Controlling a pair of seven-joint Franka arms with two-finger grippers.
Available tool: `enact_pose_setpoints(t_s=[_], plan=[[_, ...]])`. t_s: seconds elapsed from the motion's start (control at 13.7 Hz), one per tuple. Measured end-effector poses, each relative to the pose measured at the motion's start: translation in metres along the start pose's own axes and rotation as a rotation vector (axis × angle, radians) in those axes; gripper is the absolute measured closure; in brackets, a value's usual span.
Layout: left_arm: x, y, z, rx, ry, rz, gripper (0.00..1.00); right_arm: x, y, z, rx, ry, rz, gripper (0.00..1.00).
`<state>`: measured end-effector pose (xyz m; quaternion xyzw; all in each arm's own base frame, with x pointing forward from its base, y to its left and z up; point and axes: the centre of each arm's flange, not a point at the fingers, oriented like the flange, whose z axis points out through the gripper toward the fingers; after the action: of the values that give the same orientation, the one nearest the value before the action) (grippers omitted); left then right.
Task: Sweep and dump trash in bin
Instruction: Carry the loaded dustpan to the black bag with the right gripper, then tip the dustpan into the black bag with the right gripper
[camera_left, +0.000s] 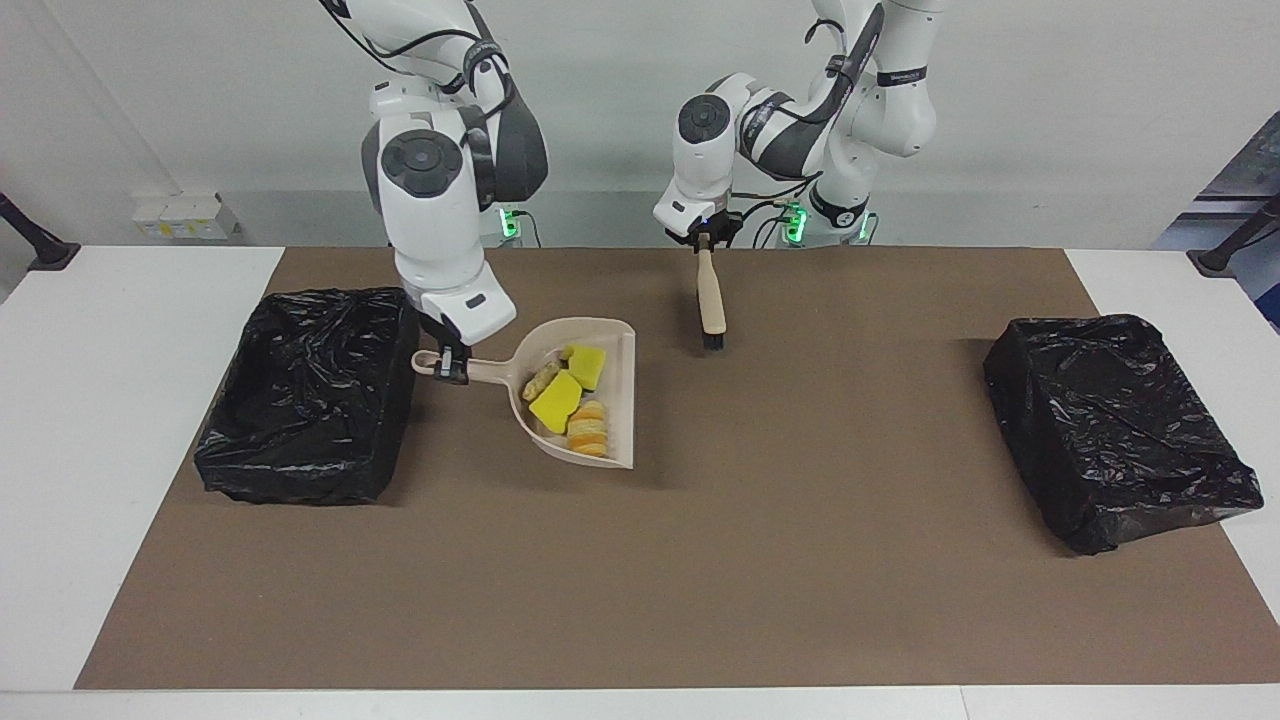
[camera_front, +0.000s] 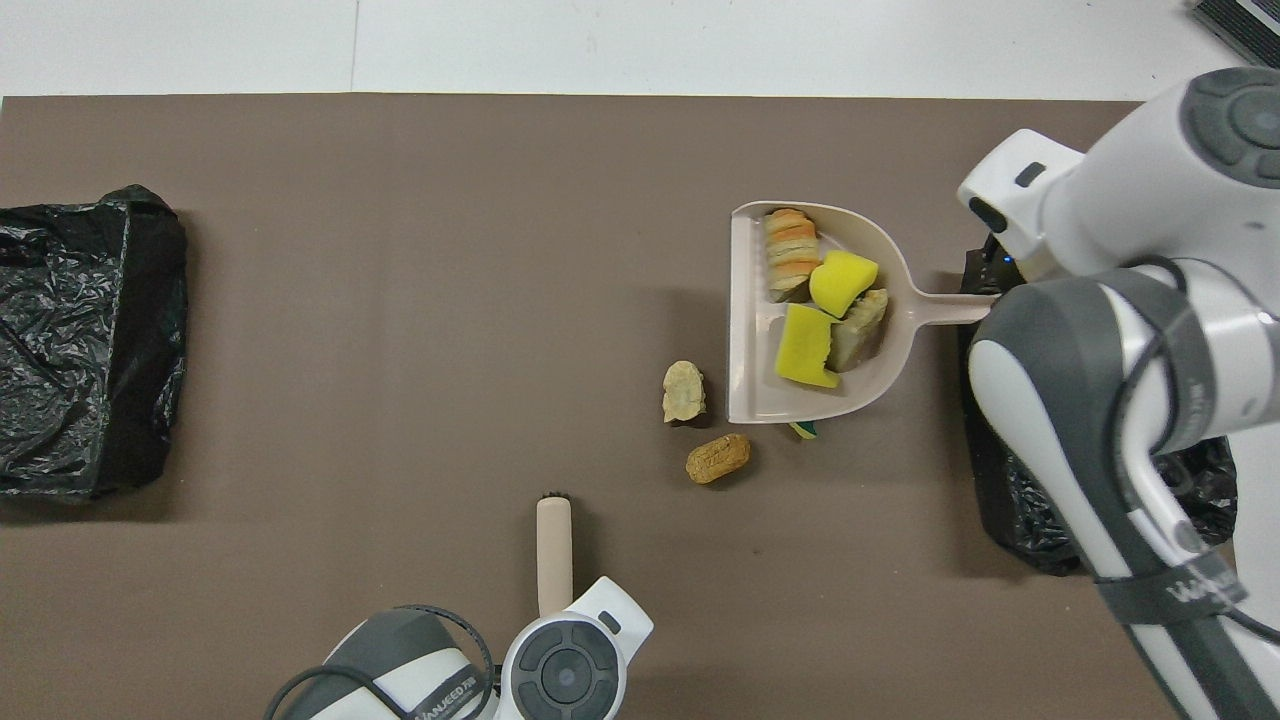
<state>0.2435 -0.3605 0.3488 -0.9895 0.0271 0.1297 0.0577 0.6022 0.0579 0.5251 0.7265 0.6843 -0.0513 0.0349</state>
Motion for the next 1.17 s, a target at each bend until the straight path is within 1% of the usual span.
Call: enact_pose_setpoints(t_s=[0.22, 0.44, 0.51, 0.66, 0.8, 0.95, 1.02, 1.17], plan=[[0.002, 0.001, 0.0, -0.017, 0.015, -0.01, 0.74, -0.082, -0.001, -0.009, -0.001, 0.003, -0.003, 0.69], [0.004, 0.0, -0.001, -0.023, 0.013, -0.018, 0.74, -0.181, -0.009, 0.001, 0.014, 0.003, -0.038, 0.69], [0.005, -0.001, -0.001, -0.029, 0.009, -0.023, 0.74, -0.212, -0.014, 0.007, 0.015, -0.012, -0.041, 0.69], [0.006, -0.002, -0.001, -0.035, 0.003, -0.033, 0.74, -0.261, -0.032, 0.02, 0.007, -0.083, -0.023, 0.69], [0.008, -0.003, -0.001, -0.036, 0.002, -0.035, 0.74, -0.283, -0.053, 0.032, 0.006, -0.177, -0.02, 0.69], [0.008, -0.004, 0.001, -0.032, -0.002, -0.035, 0.74, -0.281, -0.067, 0.035, 0.024, -0.296, -0.002, 0.69], [0.008, -0.004, 0.004, -0.028, -0.006, -0.036, 0.74, -0.269, -0.068, 0.033, 0.027, -0.359, 0.015, 0.69], [0.01, -0.004, 0.007, -0.023, -0.011, -0.032, 0.74, -0.23, -0.066, 0.026, 0.044, -0.506, 0.04, 0.69]])
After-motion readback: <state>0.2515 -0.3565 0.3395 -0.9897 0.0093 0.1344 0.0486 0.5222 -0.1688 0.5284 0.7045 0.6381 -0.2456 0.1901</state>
